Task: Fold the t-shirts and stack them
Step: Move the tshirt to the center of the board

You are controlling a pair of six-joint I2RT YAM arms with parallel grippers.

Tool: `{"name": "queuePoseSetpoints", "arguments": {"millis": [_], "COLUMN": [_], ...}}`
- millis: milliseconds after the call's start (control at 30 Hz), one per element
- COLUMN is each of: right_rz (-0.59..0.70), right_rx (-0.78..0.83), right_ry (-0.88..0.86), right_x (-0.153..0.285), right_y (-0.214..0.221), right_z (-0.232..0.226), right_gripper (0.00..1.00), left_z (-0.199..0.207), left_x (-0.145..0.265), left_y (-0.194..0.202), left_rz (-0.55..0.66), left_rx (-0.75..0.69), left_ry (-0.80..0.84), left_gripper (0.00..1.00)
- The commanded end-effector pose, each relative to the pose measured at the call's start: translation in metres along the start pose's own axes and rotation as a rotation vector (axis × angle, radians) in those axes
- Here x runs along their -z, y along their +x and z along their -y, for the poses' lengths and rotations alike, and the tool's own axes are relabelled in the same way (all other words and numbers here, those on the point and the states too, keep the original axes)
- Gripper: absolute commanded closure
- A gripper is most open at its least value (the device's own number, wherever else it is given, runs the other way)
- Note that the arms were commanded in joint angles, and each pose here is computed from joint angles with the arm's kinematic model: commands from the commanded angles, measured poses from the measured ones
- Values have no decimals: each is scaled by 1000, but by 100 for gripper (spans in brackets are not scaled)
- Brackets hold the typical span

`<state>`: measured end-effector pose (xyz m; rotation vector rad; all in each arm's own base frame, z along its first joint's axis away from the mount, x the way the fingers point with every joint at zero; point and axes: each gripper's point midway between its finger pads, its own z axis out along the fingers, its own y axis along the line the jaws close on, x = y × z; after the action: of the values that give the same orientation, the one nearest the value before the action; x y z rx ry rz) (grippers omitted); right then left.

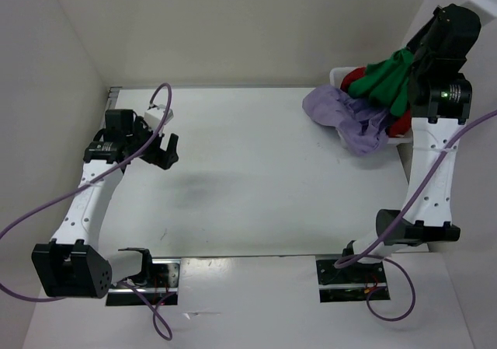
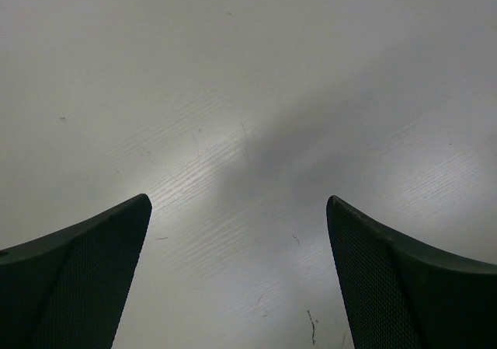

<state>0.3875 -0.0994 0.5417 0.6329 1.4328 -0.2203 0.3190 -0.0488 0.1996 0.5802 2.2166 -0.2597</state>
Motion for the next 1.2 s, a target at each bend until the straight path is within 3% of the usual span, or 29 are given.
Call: {"name": "queuePoseSetpoints", "arguments": {"millis": [0,133,233,333,433,467,500,567,700,767,900,967,1100,1133,1167], "right_rz": [76,165,243,374,347,265,222,173,295,375,518,627,675,574,534], "right_rx": [-38,-113,-190,-199,-65,43,105,77,-105,-182,-222,-285,-251,-164,-48], "right_ry": [-54,-93,-353,-358,-134,-54,-58,-176,-266,-329,-621,-660,-365,-193,-118], "right_x": [4,18,66,111,70,39,29,26,60,93,163,199,168,121,102], "right_y": [-29,-68,-112,-155,-120,-75,-54,-39,-105,-145,-200,-235,-238,-196,-173], "right_z": [-12,-18,-61,-66,-54,-57,-62,-87,-89,-80,-93,-74,-35,-34,-32], "right_gripper": [100,100,100,100,100,100,100,100,100,100,100,100,100,100,100], "left_z": [-1,2,3,2,1,2,2,2,1,1,1,-1,-1,-2,-2], "left_x": [13,11,11,13,13,14,14,14,16,16,14,16,17,17,16], "left_y": [-14,-11,-9,-13,-15,-21,-21,-21,-15,-15,-11,-19,-22,-24,-21], "left_rz": [53,48,40,48,56,76,76,76,68,68,59,72,80,88,80], "left_rx": [-9,-6,-2,-6,0,-8,-8,-8,-16,-16,-12,-17,-21,-24,-21], "left_ry": [-20,-8,-5,-8,-11,-6,-6,-6,-24,-24,-20,-25,-28,-31,-28], "left_gripper": [0,0,0,0,0,0,0,0,0,0,0,0,0,0,0]}}
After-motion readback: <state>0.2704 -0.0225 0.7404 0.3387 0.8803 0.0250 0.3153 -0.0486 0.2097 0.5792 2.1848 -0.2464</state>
